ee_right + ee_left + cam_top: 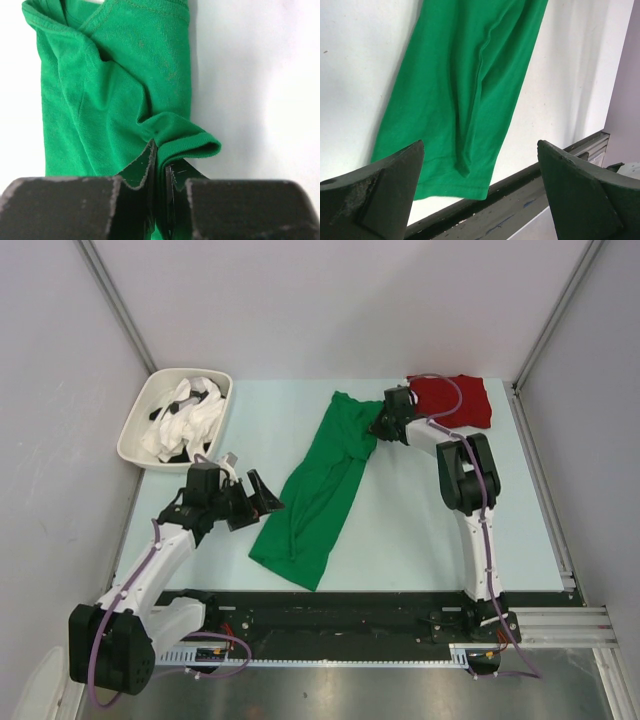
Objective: Fold and stack the t-shirts
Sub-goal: Fold the tshirt
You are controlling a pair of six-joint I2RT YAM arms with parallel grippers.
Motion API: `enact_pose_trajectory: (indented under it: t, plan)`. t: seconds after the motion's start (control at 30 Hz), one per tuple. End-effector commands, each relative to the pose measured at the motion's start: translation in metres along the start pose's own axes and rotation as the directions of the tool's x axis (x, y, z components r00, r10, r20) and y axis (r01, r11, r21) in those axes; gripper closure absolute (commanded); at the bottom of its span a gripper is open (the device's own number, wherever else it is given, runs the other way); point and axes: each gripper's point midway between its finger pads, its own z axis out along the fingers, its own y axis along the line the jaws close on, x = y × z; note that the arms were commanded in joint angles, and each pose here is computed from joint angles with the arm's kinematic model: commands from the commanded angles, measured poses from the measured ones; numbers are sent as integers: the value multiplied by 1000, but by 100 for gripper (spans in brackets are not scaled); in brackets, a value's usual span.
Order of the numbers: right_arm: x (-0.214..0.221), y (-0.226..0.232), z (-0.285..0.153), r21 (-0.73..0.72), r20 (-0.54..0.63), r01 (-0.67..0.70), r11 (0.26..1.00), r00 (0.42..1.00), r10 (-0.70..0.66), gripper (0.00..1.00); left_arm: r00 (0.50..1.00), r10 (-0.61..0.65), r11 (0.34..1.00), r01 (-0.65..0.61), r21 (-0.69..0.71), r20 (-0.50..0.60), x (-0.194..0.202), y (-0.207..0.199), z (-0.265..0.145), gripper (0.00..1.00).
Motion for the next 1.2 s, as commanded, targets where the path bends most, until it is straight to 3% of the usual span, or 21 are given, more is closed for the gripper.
enact_pose_trajectory:
  t: [0.0,0.17,0.27,0.3,0.37,0.43,0.57,0.6,0.67,0.7,0.77,0.93,1.03,1.17]
  plan:
    - [19,-38,27,182,-72,71,981,996,-59,92,999,34,998,-36,54,38,-16,-20,-4,0]
    - [-12,3,44,107,-23,155,982,988,-153,87,1000,3,996,-6,88,27,-12,-21,3,0]
    - [-38,22,39,69,4,229,971,973,-230,53,1000,13,996,-14,90,8,-3,-21,8,0]
    - [-45,24,35,72,14,244,967,969,-246,26,1000,13,996,-13,83,0,1,-19,9,0]
    - [-62,22,19,98,35,279,955,958,-284,1,1000,20,997,-19,80,0,5,-19,9,0]
    - [-97,34,-20,126,120,307,943,939,-321,0,1000,26,996,-27,79,5,8,-18,7,0]
    - [-100,44,-94,119,180,315,942,926,-332,0,999,47,997,-48,58,14,13,-13,3,0]
    - [-74,27,-99,128,120,320,939,935,-335,0,999,54,997,-54,49,9,15,-10,3,0]
    - [-60,51,-140,46,144,292,955,944,-296,0,998,62,997,-63,40,14,15,-10,0,0]
    - [-17,40,-140,-8,41,291,957,956,-291,0,998,64,997,-65,32,16,15,-10,-3,0]
    - [0,67,-171,-124,36,248,961,969,-246,0,997,68,997,-69,29,43,11,-11,-8,0]
    - [115,115,-215,-315,-128,281,907,934,-334,0,996,66,998,-66,-4,52,7,-12,-17,0]
    - [171,138,-238,-370,-189,283,885,909,-370,0,996,65,998,-63,-33,59,8,-7,-21,0]
    - [220,144,-248,-340,-215,303,890,897,-387,0,995,61,996,-55,-77,82,6,-2,-30,0]
